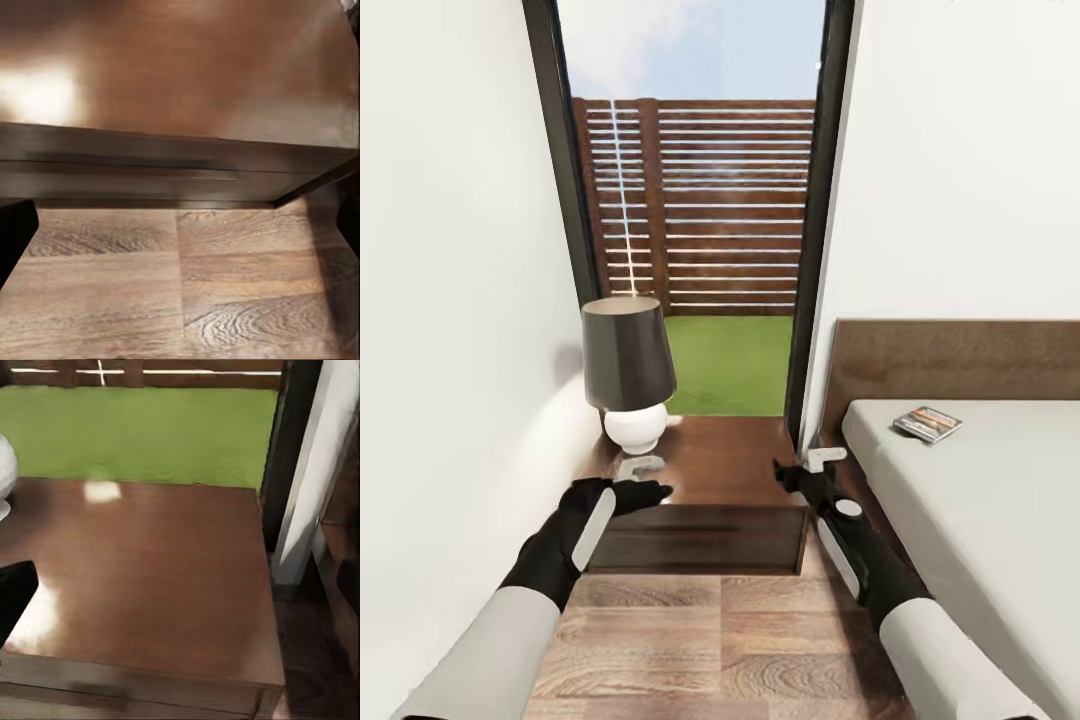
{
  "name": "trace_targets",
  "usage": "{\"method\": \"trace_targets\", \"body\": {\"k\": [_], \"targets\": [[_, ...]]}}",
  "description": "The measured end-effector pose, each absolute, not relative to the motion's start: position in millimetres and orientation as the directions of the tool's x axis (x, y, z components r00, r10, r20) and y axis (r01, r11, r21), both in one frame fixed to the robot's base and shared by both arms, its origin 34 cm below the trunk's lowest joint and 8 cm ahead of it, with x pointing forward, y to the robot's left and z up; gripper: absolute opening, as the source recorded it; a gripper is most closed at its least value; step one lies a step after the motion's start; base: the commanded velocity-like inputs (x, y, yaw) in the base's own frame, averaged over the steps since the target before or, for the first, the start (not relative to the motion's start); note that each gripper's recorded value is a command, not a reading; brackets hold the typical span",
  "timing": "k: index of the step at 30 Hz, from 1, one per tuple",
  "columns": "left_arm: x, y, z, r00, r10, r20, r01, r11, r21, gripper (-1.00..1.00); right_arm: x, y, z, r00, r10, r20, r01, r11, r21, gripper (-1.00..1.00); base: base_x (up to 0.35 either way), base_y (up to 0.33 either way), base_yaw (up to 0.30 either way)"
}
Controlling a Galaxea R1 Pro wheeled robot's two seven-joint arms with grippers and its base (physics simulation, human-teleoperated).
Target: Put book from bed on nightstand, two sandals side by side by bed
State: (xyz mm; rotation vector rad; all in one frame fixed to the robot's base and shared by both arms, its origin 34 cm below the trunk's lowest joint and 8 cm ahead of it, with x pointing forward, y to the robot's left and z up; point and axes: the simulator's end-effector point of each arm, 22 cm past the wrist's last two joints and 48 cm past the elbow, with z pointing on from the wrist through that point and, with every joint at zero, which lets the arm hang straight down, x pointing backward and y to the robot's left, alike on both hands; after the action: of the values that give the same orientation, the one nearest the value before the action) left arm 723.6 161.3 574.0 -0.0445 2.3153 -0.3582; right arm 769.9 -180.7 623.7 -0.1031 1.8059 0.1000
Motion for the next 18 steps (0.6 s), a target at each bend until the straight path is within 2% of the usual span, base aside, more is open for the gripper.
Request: {"method": "trace_targets", "body": {"k": [7,18], "targets": [[719.5,133.1,586.8,-0.712,-0.061,-0.699,0.147,0.961,-0.233,1.0,777.9,-194.4,656.3,-0.201,-0.024,-0.979,-0.105,0.995,-0.003,1.0,0.0,0.0,0.0],[725.2,138.0,608.5,-0.714,-0.051,-0.699,0.146,0.965,-0.22,1.0,783.9,-194.5,682.5,-0.198,-0.024,-0.98,-0.103,0.995,-0.004,1.0,0.0,0.0,0.0]]}}
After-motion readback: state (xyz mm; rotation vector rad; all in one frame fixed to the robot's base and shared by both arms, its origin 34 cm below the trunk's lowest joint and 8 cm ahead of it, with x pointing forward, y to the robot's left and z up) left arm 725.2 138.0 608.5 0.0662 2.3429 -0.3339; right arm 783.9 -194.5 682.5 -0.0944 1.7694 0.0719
